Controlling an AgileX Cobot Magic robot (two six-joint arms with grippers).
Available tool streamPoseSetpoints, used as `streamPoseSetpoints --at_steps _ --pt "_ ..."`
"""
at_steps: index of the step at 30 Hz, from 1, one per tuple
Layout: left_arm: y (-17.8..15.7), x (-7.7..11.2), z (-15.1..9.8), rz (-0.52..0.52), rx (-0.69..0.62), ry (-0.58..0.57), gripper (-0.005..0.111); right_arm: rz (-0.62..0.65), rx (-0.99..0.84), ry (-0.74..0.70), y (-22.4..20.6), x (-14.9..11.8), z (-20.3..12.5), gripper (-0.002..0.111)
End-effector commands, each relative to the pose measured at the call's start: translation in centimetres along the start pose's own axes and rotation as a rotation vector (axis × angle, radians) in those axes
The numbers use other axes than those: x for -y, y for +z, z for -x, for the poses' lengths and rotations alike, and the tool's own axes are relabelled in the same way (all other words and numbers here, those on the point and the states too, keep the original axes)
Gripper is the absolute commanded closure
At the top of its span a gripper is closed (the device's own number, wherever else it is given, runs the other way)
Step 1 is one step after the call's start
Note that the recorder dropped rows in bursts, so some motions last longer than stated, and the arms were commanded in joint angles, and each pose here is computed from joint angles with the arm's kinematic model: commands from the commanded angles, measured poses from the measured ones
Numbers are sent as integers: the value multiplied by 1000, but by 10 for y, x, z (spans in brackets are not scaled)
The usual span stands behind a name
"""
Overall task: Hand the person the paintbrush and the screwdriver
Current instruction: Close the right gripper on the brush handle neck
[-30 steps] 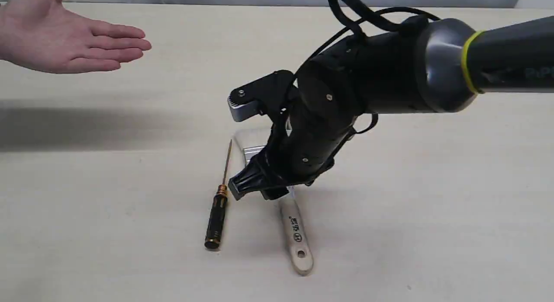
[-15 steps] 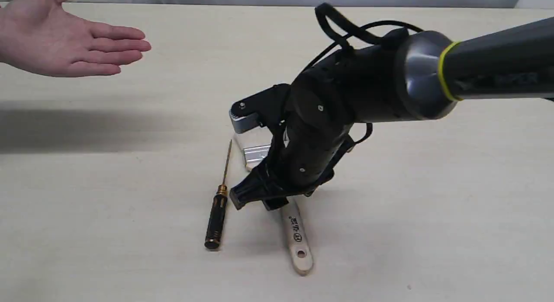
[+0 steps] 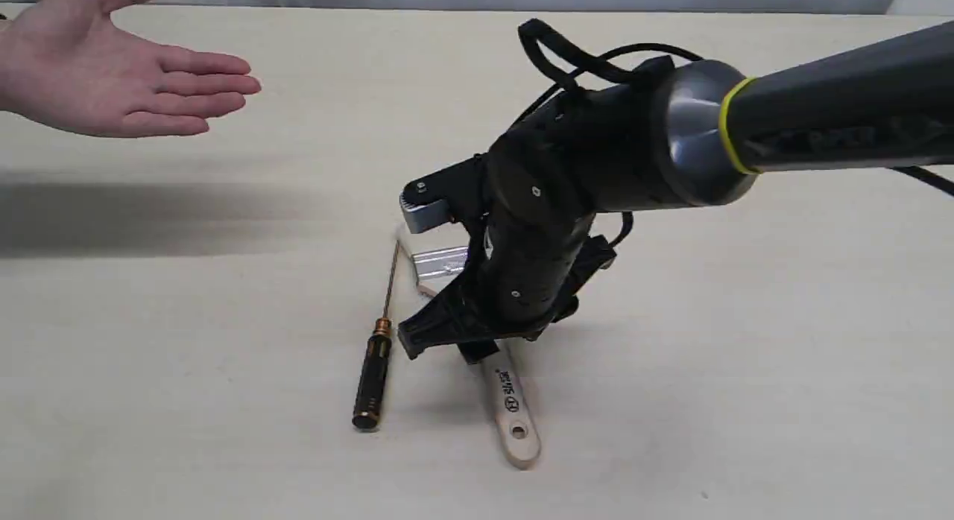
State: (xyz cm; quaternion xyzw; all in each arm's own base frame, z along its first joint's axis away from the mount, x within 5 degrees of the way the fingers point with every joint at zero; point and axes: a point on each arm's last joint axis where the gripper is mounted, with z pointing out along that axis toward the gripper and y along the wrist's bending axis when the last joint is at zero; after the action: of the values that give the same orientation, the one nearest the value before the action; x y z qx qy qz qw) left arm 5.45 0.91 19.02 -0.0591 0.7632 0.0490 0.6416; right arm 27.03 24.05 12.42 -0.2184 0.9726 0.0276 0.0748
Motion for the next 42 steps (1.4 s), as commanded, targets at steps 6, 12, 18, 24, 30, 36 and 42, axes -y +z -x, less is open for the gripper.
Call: streamPoseSetpoints --at_steps 6,12,18,24,30,36,42 --pt "0 1 0 -10 9 -5 107 -68 -3 33 0 6 -1 62" --pt "0 1 0 -10 9 -5 107 -47 44 21 0 4 4 62" --pt "0 1 0 -10 9 -5 107 -51 30 14 9 4 3 62" --pt "0 1 0 -10 9 -5 107 -50 23 12 19 4 3 62" --pt "0 1 0 -10 9 -5 107 -53 17 12 19 4 3 62" --pt "0 1 1 -9 13 -1 107 -62 4 8 19 5 1 87" --pt "0 1 1 -9 13 -1 107 -74 -3 -6 19 6 1 104"
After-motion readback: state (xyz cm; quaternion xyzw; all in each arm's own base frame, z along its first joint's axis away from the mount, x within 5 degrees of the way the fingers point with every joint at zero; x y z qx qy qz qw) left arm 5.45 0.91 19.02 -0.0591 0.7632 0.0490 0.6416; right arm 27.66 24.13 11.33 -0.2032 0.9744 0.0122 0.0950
